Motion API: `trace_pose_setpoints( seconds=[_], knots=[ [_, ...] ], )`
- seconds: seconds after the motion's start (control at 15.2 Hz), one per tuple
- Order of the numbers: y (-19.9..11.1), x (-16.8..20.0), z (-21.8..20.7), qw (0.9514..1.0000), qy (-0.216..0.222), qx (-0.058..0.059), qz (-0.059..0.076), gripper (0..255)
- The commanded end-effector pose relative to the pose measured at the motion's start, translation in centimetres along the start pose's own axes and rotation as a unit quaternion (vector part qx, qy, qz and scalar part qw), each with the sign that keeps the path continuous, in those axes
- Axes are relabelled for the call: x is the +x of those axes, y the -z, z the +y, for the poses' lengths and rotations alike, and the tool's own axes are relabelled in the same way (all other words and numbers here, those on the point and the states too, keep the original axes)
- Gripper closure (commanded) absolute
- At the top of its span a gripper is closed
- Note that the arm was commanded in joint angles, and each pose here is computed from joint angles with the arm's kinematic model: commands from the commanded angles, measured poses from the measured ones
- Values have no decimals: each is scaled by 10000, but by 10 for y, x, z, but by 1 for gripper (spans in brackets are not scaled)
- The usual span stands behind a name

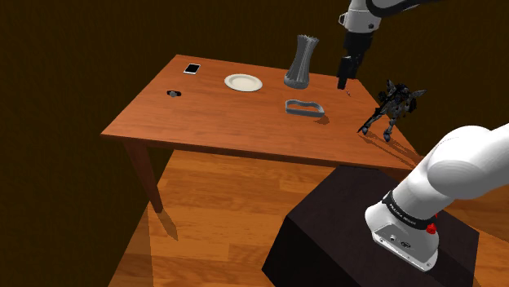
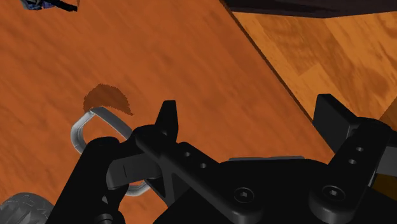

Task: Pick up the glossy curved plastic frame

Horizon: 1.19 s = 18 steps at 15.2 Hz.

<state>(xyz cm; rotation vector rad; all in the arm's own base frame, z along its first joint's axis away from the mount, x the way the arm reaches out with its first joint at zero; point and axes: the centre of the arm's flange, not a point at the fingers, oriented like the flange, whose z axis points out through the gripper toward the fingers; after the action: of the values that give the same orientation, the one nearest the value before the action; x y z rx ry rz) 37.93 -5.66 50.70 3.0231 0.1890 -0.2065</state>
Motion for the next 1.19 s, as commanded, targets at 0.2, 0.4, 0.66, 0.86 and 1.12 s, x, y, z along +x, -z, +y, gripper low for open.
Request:
trace_pose_setpoints(
  seconds=[0.2, 0.4, 0.66, 0.86, 1.12],
  knots=[
    [-39, 42, 40, 9998, 165, -22, -72, 0],
    [-61, 67, 63, 9996, 261, -32, -118, 0],
    [-90, 100, 93, 9991, 388, -45, -180, 0],
    [-112, 125, 116, 9986, 483, -55, -226, 0],
    [-142, 159, 145, 9977, 610, -69, -287, 0]
  ],
)
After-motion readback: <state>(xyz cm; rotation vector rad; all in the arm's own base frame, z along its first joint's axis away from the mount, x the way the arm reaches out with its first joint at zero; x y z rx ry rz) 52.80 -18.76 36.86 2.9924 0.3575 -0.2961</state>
